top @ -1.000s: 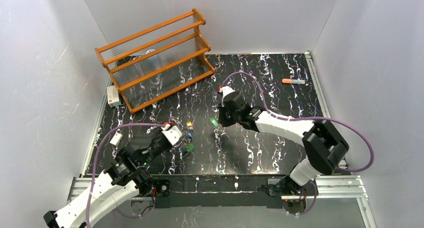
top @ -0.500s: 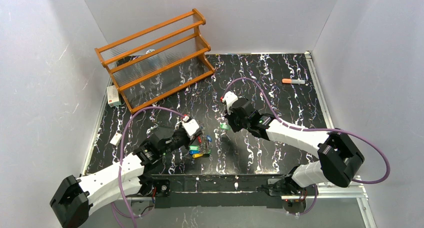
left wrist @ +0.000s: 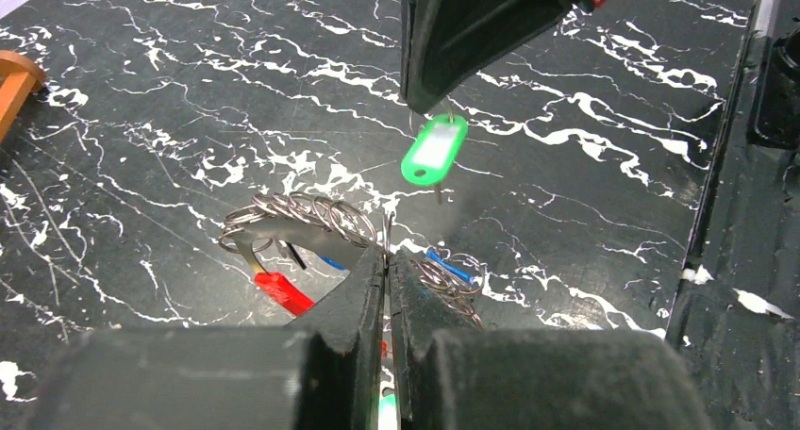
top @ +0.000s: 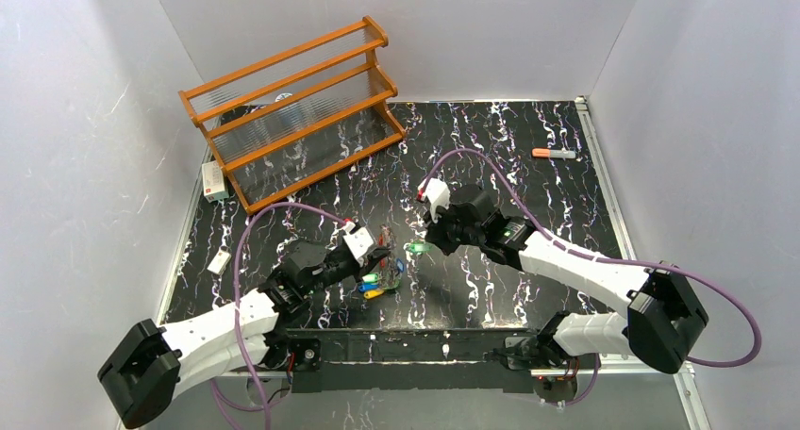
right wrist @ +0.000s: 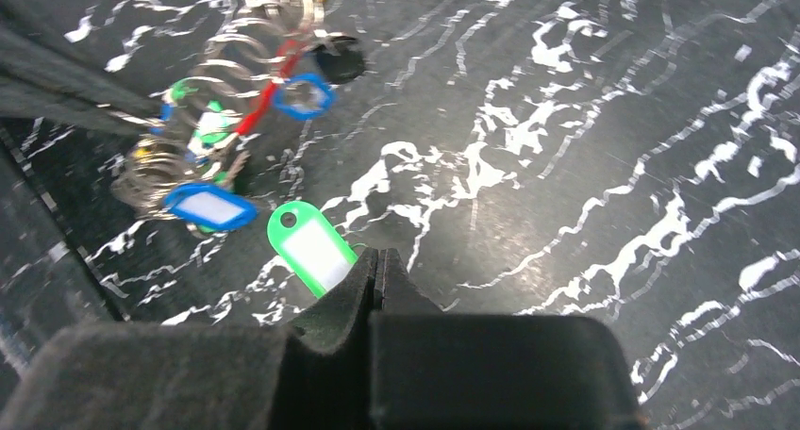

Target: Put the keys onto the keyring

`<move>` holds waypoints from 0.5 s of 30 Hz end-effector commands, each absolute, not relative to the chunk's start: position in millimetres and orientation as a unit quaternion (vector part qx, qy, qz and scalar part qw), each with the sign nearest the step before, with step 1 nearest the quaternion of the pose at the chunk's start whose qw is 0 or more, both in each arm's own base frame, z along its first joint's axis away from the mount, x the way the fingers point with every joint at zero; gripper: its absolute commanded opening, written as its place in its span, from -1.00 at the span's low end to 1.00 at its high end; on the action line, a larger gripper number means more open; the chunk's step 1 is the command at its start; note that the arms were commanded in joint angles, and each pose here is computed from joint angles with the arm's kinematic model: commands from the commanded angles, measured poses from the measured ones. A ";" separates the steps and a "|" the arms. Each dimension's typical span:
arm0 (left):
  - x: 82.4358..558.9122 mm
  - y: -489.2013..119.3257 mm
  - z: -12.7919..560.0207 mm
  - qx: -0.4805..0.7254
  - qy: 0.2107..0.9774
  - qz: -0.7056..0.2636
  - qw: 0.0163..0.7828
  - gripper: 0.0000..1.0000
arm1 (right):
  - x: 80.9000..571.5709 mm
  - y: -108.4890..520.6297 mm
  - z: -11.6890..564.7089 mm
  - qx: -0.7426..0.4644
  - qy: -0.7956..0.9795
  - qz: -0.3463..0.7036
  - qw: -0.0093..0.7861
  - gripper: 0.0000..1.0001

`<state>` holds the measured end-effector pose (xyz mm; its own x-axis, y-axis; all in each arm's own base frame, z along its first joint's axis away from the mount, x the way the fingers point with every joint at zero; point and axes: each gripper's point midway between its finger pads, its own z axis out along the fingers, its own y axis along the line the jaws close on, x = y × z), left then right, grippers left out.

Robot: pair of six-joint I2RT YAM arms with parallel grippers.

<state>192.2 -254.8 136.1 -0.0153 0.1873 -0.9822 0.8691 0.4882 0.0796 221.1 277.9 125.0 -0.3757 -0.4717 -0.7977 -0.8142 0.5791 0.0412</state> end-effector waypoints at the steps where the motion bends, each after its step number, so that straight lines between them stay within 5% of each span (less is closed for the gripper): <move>1: 189.0 -264.8 150.4 0.403 0.619 -0.329 0.588 -1.00 | 194.9 298.0 140.4 -0.464 0.746 0.295 0.376 -0.97; 15: 186.9 -277.9 138.8 0.417 0.617 -0.350 0.568 -1.00 | 172.8 319.2 163.4 -0.523 0.673 0.338 0.400 -0.97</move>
<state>188.9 -269.1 120.6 -0.0535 0.1763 -0.9829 0.8978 0.4394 0.0299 179.9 306.7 141.5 -0.2260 -0.4910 -0.8413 -0.9484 0.3079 0.0751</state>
